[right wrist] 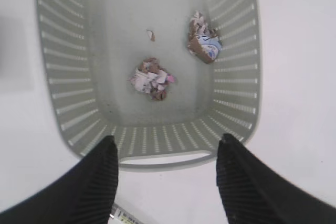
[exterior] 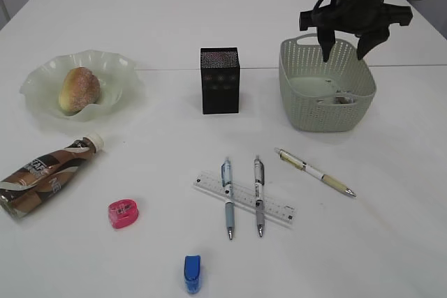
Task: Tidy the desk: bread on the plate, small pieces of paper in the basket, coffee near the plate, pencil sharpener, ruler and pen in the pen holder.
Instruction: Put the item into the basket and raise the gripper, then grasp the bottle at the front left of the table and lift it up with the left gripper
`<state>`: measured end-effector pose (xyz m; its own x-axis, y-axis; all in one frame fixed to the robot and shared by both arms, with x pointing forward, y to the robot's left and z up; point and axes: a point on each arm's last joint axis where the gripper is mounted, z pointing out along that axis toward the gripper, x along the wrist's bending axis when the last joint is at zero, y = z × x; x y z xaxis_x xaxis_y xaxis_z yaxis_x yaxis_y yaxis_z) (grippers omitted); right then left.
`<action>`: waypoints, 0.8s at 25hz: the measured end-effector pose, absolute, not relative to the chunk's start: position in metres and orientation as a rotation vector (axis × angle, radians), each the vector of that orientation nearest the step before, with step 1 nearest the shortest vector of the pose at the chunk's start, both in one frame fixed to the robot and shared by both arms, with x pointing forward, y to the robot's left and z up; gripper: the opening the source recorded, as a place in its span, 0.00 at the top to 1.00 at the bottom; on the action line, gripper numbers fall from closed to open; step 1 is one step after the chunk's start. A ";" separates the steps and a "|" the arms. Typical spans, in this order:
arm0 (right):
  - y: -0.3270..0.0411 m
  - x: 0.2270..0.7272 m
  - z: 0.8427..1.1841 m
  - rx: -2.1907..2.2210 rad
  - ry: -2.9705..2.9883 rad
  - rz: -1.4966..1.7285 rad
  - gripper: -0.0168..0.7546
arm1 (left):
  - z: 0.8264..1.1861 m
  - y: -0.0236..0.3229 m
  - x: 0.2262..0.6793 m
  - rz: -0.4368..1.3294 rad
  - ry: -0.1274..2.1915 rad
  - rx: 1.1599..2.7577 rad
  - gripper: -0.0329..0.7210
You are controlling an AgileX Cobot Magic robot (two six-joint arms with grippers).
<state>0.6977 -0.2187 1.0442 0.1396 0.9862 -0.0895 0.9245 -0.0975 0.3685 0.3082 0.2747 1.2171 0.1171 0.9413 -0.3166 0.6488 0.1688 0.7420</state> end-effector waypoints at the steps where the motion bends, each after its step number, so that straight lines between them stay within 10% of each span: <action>1: -0.217 0.698 1.048 2.082 1.861 0.274 0.41 | 1.213 0.275 0.310 0.443 1.626 1.567 0.42; 20: -0.190 0.650 1.145 2.050 2.075 0.861 0.41 | 1.143 0.285 0.331 0.433 1.857 1.743 0.42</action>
